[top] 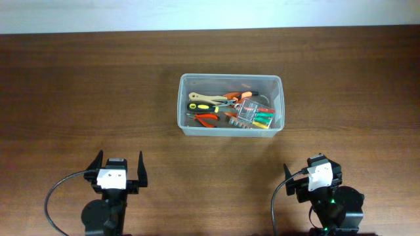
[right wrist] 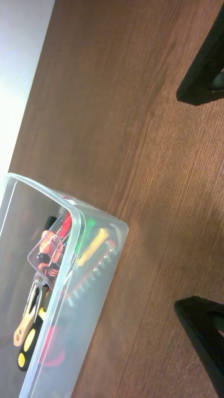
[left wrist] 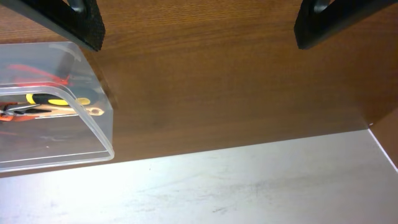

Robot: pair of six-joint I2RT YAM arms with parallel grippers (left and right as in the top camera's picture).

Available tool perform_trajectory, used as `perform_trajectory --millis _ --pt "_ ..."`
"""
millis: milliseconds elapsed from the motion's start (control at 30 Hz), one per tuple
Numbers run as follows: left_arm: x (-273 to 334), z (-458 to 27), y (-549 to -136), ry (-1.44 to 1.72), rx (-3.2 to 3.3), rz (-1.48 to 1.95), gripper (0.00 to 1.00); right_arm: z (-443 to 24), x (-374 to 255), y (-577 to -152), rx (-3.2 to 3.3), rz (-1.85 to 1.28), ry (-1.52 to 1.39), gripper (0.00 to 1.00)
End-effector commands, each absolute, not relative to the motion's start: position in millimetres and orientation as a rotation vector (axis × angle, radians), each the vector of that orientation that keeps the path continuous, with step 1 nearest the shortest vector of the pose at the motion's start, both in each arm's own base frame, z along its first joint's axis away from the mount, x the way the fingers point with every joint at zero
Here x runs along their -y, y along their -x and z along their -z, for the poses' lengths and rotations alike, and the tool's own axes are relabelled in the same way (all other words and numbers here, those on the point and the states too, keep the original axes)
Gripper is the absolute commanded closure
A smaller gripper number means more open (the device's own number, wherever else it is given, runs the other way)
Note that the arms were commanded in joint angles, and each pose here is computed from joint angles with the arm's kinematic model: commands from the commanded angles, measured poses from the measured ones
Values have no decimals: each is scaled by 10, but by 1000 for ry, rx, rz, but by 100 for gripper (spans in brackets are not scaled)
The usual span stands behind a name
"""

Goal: Pack container

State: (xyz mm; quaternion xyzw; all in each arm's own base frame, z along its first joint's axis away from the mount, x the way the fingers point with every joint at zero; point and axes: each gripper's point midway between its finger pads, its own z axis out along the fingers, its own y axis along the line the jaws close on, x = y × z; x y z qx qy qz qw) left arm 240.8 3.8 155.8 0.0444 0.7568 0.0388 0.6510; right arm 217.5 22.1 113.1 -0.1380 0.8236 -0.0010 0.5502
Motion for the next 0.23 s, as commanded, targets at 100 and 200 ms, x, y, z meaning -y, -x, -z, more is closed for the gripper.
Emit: perform_trajectory --millis 100,200 --pt "-1 -1518 -2409 -108 -1720 -65 1 -1119 -212 -2174 -1951 -7 306 1" --pt "-1 -1518 -2409 -108 -1720 -65 1 -1119 -212 -2174 -1951 -7 306 1"
